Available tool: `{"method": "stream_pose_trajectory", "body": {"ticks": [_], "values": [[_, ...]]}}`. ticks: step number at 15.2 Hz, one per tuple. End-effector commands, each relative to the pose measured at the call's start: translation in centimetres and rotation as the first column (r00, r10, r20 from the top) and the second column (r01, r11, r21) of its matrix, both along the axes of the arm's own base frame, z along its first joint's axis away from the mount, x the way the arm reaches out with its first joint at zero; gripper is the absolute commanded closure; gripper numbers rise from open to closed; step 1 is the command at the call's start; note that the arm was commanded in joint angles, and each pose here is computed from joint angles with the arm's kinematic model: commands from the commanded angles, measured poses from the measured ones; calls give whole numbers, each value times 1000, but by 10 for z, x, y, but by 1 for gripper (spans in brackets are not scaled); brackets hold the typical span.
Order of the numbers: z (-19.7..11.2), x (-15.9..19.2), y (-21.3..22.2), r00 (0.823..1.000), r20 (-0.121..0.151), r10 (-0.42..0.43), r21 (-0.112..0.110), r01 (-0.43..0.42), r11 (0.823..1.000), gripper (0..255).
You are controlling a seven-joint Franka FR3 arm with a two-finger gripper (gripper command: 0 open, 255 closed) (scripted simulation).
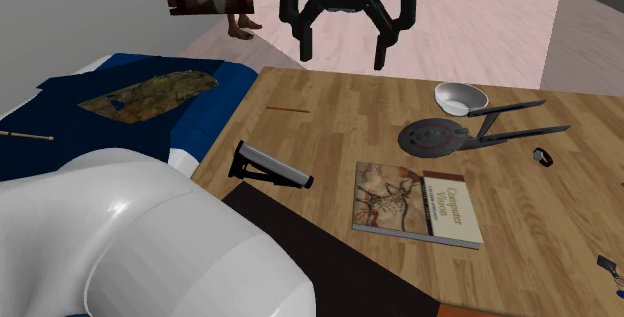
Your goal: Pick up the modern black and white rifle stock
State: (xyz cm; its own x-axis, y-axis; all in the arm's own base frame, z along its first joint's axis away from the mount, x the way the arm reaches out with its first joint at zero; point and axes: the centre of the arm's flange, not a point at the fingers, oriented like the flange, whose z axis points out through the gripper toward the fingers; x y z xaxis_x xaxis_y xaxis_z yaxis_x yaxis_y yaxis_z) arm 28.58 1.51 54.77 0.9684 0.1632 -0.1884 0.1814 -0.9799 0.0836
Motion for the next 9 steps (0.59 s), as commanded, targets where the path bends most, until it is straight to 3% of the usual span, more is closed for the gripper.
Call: {"method": "stream_pose_trajectory", "body": {"ticks": [1, 5, 9], "values": [[0, 0, 0, 1000, 0, 0, 0, 0, 1000, 0], [-41, 10, 33, 992, -37, -124, -17, 123, 992, 0], [-83, 22, 64, 967, -72, -246, -38, 244, 969, 0]]}}
